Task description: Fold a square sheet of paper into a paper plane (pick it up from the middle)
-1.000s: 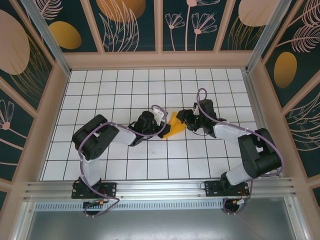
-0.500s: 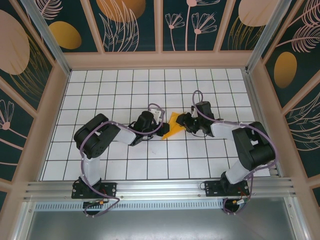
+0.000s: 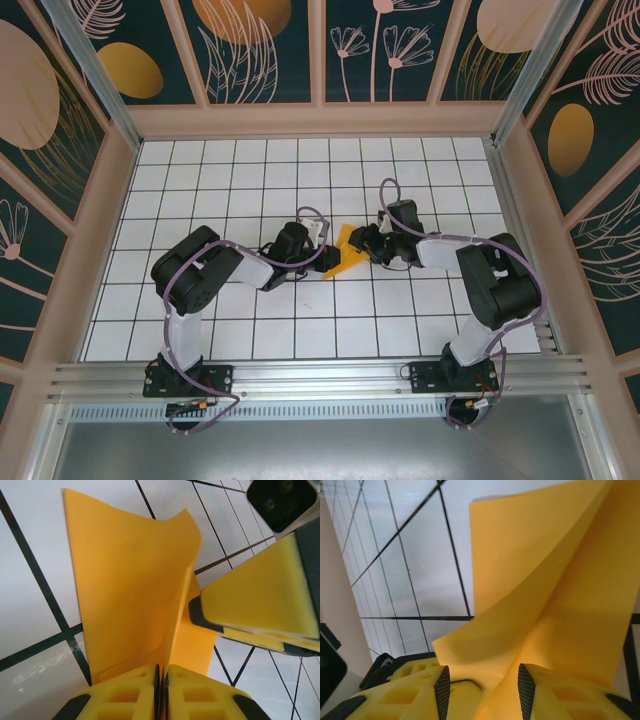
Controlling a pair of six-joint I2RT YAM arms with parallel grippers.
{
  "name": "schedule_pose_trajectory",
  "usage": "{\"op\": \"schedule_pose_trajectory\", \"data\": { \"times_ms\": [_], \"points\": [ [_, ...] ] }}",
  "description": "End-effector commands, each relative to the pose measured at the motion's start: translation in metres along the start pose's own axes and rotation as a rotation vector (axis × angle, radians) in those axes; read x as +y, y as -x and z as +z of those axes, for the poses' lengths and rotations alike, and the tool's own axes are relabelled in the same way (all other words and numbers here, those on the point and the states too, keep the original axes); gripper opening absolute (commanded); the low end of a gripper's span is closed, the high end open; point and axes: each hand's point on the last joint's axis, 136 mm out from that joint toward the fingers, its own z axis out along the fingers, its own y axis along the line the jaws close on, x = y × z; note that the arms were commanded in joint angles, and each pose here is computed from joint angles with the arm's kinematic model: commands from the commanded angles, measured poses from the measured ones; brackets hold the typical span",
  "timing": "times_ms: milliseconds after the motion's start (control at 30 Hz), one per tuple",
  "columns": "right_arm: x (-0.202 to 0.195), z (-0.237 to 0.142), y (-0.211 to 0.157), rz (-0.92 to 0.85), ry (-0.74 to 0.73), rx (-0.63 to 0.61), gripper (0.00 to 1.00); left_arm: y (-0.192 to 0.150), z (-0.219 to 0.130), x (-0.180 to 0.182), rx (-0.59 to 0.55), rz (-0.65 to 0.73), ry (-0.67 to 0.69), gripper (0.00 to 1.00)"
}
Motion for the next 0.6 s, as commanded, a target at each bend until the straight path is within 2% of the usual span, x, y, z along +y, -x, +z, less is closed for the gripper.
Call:
{"op": "schedule_pose_trajectory", "data": {
  "times_ms": [0, 267, 567],
  "points": [
    [-0.002, 0.004, -0.001, 0.002, -0.006, 0.012, 0.45, 0.004, 0.003, -0.003, 0.002, -0.010, -0.024, 0.15],
    [-0.011, 0.009, -0.002, 0.022, -0.029, 0.023, 0.48, 0.003, 0.003, -0.005, 0.016, 0.002, -0.034, 0.17],
    [-0.030, 0.013, -0.006, 0.038, -0.107, 0.035, 0.51, 0.009, -0.004, -0.008, 0.008, -0.006, -0.049, 0.27]
  ]
}}
